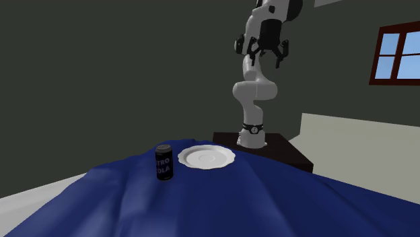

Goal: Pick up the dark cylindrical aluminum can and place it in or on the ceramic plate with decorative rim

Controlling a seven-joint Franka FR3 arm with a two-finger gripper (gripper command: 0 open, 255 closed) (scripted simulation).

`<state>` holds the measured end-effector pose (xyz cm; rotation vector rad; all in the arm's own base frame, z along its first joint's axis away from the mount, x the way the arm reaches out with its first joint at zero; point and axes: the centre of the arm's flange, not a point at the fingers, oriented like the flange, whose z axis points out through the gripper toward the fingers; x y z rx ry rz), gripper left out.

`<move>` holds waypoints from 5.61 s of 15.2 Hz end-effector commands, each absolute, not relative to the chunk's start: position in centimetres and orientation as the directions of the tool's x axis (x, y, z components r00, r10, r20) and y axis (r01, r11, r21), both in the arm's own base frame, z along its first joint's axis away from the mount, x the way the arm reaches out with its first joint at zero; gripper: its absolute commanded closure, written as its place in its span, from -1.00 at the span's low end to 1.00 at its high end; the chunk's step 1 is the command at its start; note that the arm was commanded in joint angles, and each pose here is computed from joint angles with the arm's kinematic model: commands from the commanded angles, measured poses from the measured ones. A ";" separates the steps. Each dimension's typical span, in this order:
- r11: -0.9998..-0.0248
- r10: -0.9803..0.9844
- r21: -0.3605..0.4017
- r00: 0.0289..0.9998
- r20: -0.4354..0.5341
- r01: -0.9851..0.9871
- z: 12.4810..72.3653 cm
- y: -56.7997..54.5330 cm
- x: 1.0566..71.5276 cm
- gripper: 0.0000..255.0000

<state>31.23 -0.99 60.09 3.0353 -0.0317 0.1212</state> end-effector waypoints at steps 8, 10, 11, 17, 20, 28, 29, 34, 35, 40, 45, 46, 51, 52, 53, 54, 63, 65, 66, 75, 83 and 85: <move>-0.995 -0.019 0.098 0.998 0.067 -0.025 55.3 -8.0 35.1 -1.00; -0.995 -0.019 0.096 0.998 0.063 -0.025 53.9 -10.0 36.2 -1.00; -0.995 -0.020 0.096 0.998 0.061 -0.025 53.2 -11.0 36.8 -1.00; -0.995 -0.021 0.092 0.999 0.050 -0.026 48.9 -17.0 40.0 -1.00; -0.996 -0.022 0.090 0.999 0.044 -0.026 46.8 -20.0 41.6 -1.00; -0.996 -0.024 0.084 0.999 0.028 -0.026 41.0 -28.0 45.8 -1.00; -0.996 -0.024 0.084 0.999 0.026 -0.026 40.2 -29.0 46.3 -1.00; -0.996 -0.026 0.080 1.000 0.016 -0.027 36.5 -33.9 48.9 -1.00; -0.996 -0.026 0.079 1.000 0.014 -0.027 35.8 -34.9 49.4 -1.00; -0.997 -0.027 0.078 1.000 0.009 -0.027 32.8 -37.6 50.7 -1.00; -0.997 -0.027 0.078 1.000 0.009 -0.027 30.2 -37.8 50.8 -1.00; -0.997 -0.027 0.078 1.000 0.009 -0.027 29.9 -37.8 50.8 -1.00; -0.997 -0.027 0.078 1.000 0.009 -0.027 29.9 -37.8 50.8 -1.00; -0.997 -0.027 0.078 1.000 0.009 -0.027 29.9 -37.8 50.8 -1.00; -0.997 -0.027 0.078 1.000 0.009 -0.027 29.9 -37.8 50.8 -1.00; -0.997 -0.027 0.078 1.000 0.009 -0.027 29.9 -37.8 50.8 1.00; -0.997 -0.027 0.078 1.000 0.009 -0.027 29.9 -37.8 50.8 1.00; -0.997 -0.027 0.078 1.000 0.009 -0.027 30.9 -37.8 50.8 1.00; -0.997 -0.027 0.078 1.000 0.009 -0.027 31.5 -37.8 50.8 1.00; -0.997 -0.027 0.078 1.000 0.009 -0.027 36.2 -37.8 50.8 1.00; -0.997 -0.027 0.078 1.000 0.009 -0.027 39.4 -35.4 47.7 1.00; -0.997 -0.027 0.078 1.000 0.009 -0.027 39.8 -33.8 45.6 1.00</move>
